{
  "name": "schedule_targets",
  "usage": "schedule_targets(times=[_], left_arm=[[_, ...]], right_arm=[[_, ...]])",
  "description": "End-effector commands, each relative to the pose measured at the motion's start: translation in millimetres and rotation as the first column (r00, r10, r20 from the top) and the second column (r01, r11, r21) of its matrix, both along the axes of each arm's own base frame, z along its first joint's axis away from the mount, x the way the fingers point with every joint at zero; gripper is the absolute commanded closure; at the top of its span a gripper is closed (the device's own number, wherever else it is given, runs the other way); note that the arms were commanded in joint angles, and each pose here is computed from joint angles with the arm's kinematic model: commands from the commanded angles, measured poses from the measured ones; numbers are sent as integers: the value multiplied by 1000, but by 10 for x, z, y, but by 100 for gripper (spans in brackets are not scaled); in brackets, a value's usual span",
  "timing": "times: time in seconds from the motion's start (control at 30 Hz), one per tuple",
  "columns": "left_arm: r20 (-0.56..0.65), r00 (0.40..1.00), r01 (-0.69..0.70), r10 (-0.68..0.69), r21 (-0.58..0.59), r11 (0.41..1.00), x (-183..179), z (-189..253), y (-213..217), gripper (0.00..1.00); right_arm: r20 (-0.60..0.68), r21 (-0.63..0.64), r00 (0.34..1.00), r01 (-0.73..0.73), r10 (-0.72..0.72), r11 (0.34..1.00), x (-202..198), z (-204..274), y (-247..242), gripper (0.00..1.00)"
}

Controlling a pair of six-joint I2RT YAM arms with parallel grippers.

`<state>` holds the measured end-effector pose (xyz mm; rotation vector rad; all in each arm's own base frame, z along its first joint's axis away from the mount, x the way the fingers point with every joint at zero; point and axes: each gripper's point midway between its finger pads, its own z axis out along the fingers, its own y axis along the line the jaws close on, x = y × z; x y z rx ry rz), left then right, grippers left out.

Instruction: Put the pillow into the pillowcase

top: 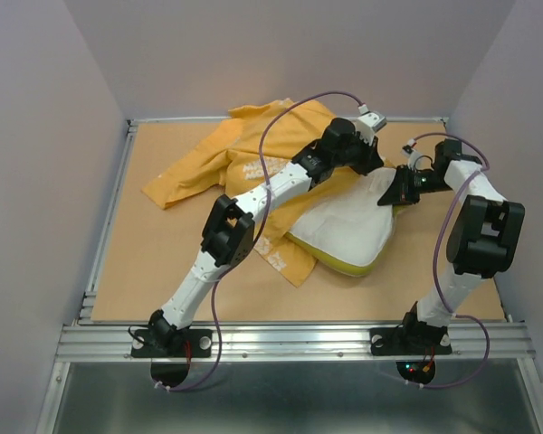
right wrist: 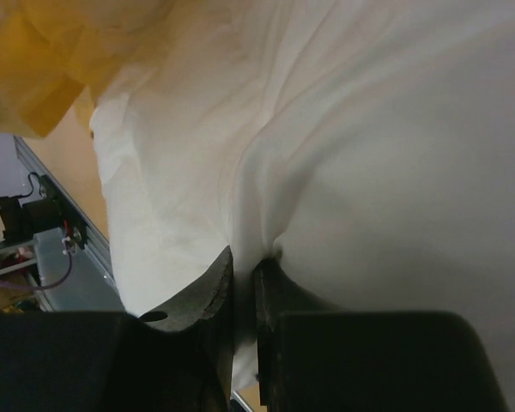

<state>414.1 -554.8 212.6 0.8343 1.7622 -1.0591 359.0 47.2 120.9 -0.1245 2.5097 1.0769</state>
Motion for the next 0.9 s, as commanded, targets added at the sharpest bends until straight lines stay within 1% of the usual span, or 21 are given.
schedule_targets(times=[0.0, 0.03, 0.1, 0.17, 0.23, 0.3, 0.33, 0.37, 0.4, 0.43, 0.47, 0.5, 0.53, 0.57, 0.63, 0.67, 0.7, 0.73, 0.77, 0.8, 0.87], left_arm=[[7, 991, 132, -134, -222, 966, -586, 947, -251, 100], [-12, 997, 68, -73, -215, 974, -384, 859, -166, 100], [-21, 1000, 1, -5, -186, 982, -162, 747, -59, 100], [10, 997, -78, 80, -115, 990, 92, 561, 86, 100], [80, 991, -102, 104, -38, 994, 287, 443, 269, 100], [119, 989, -93, 89, 28, 995, 405, 382, 494, 74], [103, 992, -70, 66, 28, 997, 414, 400, 591, 60], [131, 991, 4, -5, 11, 1000, 309, 608, 673, 47], [112, 994, 19, -21, 22, 1000, 292, 571, 790, 30], [106, 994, 39, -40, 10, 999, 289, 714, 1045, 20], [109, 993, 50, -50, -1, 999, 270, 814, 1174, 8], [110, 993, 42, -41, -9, 999, 279, 913, 1335, 8], [111, 994, 20, -19, -13, 1000, 287, 993, 1490, 7], [129, 991, -27, 29, -18, 999, 294, 1167, 1842, 7], [140, 987, -77, 79, -14, 997, 249, 1278, 2185, 6], [199, 970, -136, 138, -25, 990, 230, 1537, 2538, 6], [165, 973, -163, 160, 7, 987, 191, 1333, 2704, 5], [161, 968, -196, 191, 13, 981, 174, 1320, 2887, 4], [186, 958, -222, 219, -5, 975, 63, 1478, 3066, 3], [143, 951, -280, 274, 20, 960, 104, 1268, 3341, 2], [125, 928, -356, 350, 27, 934, 49, 1213, 3711, 2]], right_arm=[[185, 87, 981, -65, 48, 994, 235, 495, 205, 100], [190, 65, 981, -59, 46, 996, 239, 474, 177, 100], [188, 38, 981, -53, 45, 998, 238, 425, 140, 99], [181, 12, 983, -39, 36, 999, 240, 358, 78, 99], [164, -26, 986, -25, 29, 999, 241, 257, 26, 100], [153, -78, 988, -7, 19, 997, 236, 179, -44, 99], [154, -99, 988, -3, 18, 995, 225, 167, -70, 99], [156, -123, 988, -3, 23, 992, 201, 132, -97, 99], [170, -154, 985, 6, 21, 988, 183, 162, -132, 93], [162, -207, 987, 18, 16, 978, 155, 109, -206, 76], [181, -236, 983, 30, 13, 971, 146, 161, -244, 62], [189, -269, 982, 43, 9, 962, 136, 177, -293, 41], [193, -337, 981, 70, -4, 939, 139, 168, -409, 27], [215, -378, 977, 78, 5, 923, 142, 211, -473, 12], [263, -460, 965, 114, 12, 881, 182, 343, -620, 4], [301, -516, 953, 139, 27, 845, 184, 471, -704, 2], [331, -540, 943, 154, 41, 827, 213, 578, -719, 0], [346, -568, 936, 161, 57, 807, 211, 642, -718, 0], [368, -588, 923, 135, 115, 797, 194, 730, -544, 0], [376, -607, 914, 118, 153, 786, 183, 760, -420, 0], [356, -657, 895, 36, 267, 753, 111, 685, 19, 0]])
